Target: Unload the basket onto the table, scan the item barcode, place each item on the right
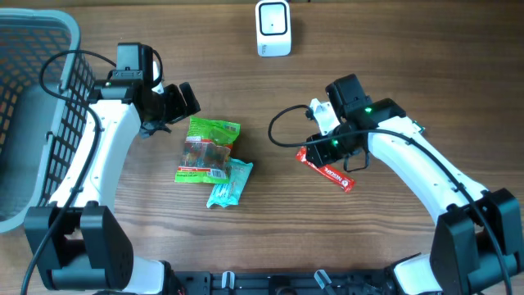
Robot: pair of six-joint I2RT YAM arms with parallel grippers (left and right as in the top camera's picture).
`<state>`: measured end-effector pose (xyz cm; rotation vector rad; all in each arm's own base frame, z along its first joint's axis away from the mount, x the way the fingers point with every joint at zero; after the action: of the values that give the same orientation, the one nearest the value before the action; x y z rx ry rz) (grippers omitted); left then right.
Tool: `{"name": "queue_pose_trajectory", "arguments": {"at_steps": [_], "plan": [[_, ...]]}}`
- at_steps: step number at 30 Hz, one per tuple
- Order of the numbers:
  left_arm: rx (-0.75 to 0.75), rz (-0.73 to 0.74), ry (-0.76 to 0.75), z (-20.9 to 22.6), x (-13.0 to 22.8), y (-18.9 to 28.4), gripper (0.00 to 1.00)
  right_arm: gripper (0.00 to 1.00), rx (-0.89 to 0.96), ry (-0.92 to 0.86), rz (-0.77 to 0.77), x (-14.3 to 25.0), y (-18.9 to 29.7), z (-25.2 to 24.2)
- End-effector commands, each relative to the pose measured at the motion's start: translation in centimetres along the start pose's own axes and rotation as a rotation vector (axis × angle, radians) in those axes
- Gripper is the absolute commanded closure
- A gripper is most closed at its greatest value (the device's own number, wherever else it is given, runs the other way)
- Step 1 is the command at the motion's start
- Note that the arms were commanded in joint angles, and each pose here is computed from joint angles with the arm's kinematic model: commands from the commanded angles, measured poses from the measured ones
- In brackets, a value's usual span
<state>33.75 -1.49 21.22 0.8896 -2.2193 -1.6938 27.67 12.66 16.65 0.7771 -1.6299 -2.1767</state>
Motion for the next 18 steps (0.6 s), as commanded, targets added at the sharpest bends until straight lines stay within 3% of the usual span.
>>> {"name": "queue_pose_trajectory", "arguments": {"at_steps": [1, 4, 10, 13, 15, 18], "plan": [[-0.013, 0.006, 0.007, 0.3, 0.0, -0.4, 0.00, 0.50, 0.147, -0.057, 0.063, 1.3, -0.9, -1.2], [-0.013, 0.006, 0.007, 0.3, 0.0, -0.4, 0.00, 0.46, 0.217, -0.072, 0.081, 2.6, -2.5, -1.9], [-0.013, 0.006, 0.007, 0.3, 0.0, -0.4, 0.00, 0.44, 0.280, 0.067, 0.069, 5.4, -6.1, -2.7], [-0.013, 0.006, 0.007, 0.3, 0.0, -0.4, 0.00, 0.37, 0.316, 0.069, 0.047, 6.6, -7.4, -3.0], [-0.013, 0.006, 0.007, 0.3, 0.0, -0.4, 0.00, 0.38, 0.316, 0.057, 0.036, 7.1, -7.8, -3.0], [-0.013, 0.006, 0.007, 0.3, 0.0, -0.4, 0.00, 0.48, 0.281, 0.057, 0.027, 7.2, -8.1, -2.7]]}}
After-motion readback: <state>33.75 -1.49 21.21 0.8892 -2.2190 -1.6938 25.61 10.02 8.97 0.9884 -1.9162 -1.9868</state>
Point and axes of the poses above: each gripper's point midway between its finger pads, its own y axis back along the fingers, its own z axis along the line the jaws close on, x = y × z, the point moved 10 cm from there along y, back along the fingers, and after that the axes turned 12 degrees about y, right-handed, at the moved point
